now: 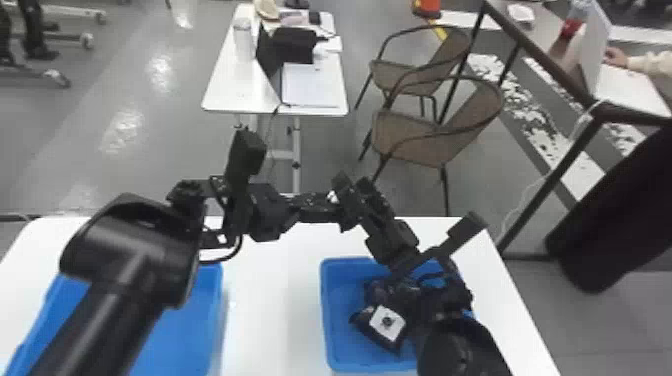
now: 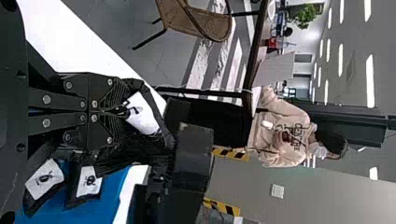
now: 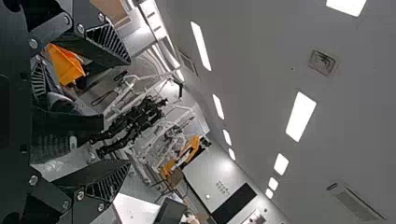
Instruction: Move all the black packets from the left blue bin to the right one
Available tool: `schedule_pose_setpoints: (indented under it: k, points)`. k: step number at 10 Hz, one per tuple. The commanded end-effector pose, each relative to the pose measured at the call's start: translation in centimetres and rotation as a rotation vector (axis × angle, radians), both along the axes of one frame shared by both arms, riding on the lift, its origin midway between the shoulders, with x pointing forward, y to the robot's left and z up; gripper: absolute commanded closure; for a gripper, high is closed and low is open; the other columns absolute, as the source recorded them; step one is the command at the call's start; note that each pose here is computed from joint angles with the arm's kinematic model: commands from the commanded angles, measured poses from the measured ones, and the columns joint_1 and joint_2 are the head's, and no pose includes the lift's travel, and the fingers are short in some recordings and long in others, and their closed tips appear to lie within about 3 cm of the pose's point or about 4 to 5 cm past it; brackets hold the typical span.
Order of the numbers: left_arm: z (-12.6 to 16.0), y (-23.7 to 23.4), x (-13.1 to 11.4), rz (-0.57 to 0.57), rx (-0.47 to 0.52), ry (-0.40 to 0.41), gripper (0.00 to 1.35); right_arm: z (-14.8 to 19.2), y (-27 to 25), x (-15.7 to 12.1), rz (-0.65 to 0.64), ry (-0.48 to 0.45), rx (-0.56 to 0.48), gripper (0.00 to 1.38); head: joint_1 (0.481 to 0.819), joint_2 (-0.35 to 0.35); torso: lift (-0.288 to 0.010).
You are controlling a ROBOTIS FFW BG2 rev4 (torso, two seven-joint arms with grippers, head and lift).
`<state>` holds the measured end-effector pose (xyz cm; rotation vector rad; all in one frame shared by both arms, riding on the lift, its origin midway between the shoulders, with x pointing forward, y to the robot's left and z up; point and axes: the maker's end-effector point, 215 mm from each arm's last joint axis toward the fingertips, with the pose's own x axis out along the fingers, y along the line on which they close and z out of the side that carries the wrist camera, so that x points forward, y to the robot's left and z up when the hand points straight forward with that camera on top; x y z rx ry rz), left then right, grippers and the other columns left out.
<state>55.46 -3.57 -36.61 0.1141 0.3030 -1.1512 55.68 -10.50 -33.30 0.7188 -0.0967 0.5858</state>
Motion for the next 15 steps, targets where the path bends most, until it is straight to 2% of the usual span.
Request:
schedule_pose_setpoints:
  k: [1,2,3,4,6,7,9,10,11,12,13,14,15]
  points:
    - [0.2,-0.6,-0.2,-0.008,-0.02,0.007,1.21,-0.3,1.4,0.2,0.02,0.01,-0.006,0.29,0.695,-0.138,0.0]
    - [0.2,-0.8,-0.3,-0.013,-0.021,0.007,1.21,-0.4,1.4,0.4,0.02,0.009,-0.019,0.5,0.695,-0.137,0.0]
    - [0.3,-0.8,-0.3,-0.013,-0.022,0.005,1.21,-0.4,1.1,0.6,0.003,0.013,-0.036,1.06,0.695,-0.136,0.0]
    - [0.4,-0.8,-0.2,-0.009,-0.023,0.0,1.21,-1.0,0.8,0.4,-0.019,0.034,-0.051,1.15,0.695,-0.138,0.0]
    - [0.6,-0.5,0.2,0.011,-0.033,-0.001,1.2,-1.6,0.6,0.1,-0.019,0.043,-0.041,1.28,0.695,-0.143,0.0]
    - [0.6,-0.2,0.5,0.029,-0.041,-0.001,1.07,-1.8,0.4,0.0,-0.023,0.045,-0.019,1.28,0.695,-0.141,0.0]
    - [-0.2,0.8,0.7,0.064,-0.042,0.013,0.53,-2.6,-0.3,-0.3,-0.037,0.066,0.022,1.28,0.695,-0.14,0.0]
    - [-0.6,1.5,0.6,0.079,-0.055,0.023,0.34,-3.0,-1.3,-0.2,-0.061,0.075,0.041,1.28,0.695,-0.138,0.0]
    - [-0.7,3.4,0.5,0.104,-0.069,0.026,0.21,-3.8,-3.5,-0.1,-0.1,0.088,0.04,1.28,0.695,-0.137,0.0]
    - [-0.8,6.4,0.3,0.163,-0.083,0.03,0.14,-5.0,-6.3,-0.3,-0.149,0.109,0.042,1.28,0.695,-0.141,0.0]
    - [-0.8,10.1,0.2,0.264,-0.125,0.047,0.0,-7.1,-8.0,-1.1,-0.178,0.151,0.05,1.28,0.695,-0.141,0.0]
    - [-0.4,14.1,-0.2,0.369,-0.196,0.062,0.0,-10.2,-9.2,-2.2,-0.201,0.21,0.052,1.28,0.695,-0.13,0.0]
    - [0.7,17.6,-0.9,0.428,-0.252,0.061,0.0,-13.2,-10.9,-3.4,-0.237,0.267,0.052,1.28,0.695,-0.121,0.0]
